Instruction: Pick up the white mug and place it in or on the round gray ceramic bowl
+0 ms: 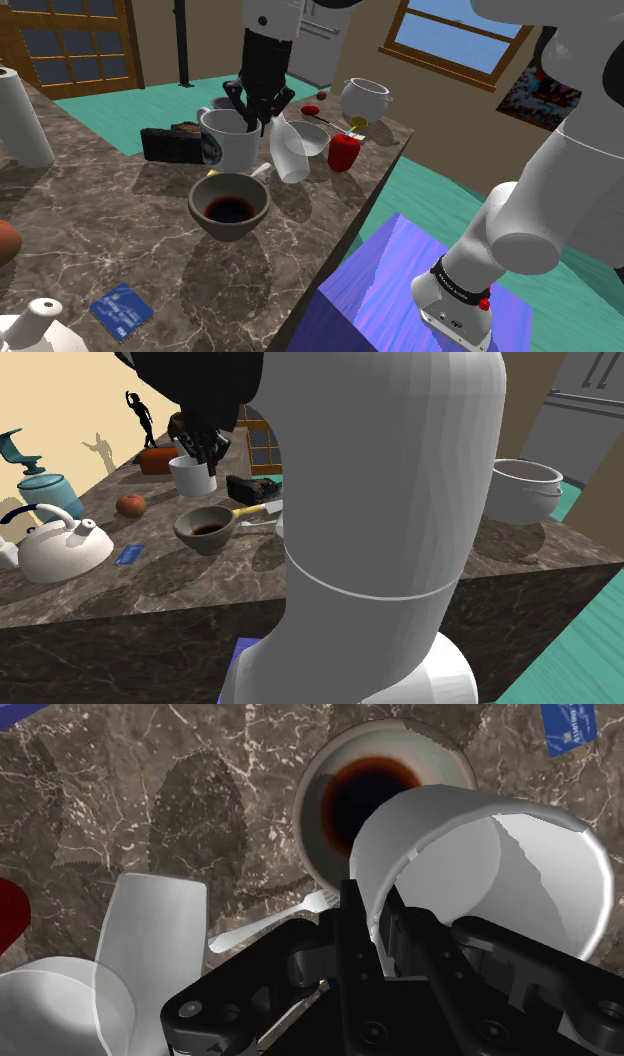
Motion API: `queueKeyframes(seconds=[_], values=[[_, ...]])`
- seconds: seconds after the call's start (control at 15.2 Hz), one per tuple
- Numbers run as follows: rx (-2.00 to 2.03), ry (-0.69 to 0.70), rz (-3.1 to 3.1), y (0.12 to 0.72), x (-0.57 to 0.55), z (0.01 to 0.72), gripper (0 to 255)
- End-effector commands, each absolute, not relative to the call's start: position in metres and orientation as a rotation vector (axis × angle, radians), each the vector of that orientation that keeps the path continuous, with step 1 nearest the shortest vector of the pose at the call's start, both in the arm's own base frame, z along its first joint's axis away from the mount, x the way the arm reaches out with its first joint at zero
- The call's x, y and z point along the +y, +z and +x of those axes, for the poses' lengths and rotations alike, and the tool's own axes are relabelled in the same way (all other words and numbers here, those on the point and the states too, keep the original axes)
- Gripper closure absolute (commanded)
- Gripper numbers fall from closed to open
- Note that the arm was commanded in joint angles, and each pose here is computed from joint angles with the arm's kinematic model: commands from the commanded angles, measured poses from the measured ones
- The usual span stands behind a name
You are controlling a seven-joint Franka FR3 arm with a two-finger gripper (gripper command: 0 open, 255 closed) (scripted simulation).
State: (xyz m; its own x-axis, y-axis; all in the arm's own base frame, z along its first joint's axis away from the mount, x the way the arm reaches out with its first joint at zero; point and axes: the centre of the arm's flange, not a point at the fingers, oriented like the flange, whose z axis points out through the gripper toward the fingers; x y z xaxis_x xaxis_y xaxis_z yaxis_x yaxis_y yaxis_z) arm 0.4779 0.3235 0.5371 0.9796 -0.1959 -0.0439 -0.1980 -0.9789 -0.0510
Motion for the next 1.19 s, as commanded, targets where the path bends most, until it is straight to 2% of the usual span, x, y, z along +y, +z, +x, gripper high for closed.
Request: queueKeyframes(seconds=[0.0, 1.12], values=[[0.307, 0.059, -3.070, 0.529, 0.327, 0.480, 255], [0.307, 0.059, -3.070, 0.450, 0.327, 0.480, 255]])
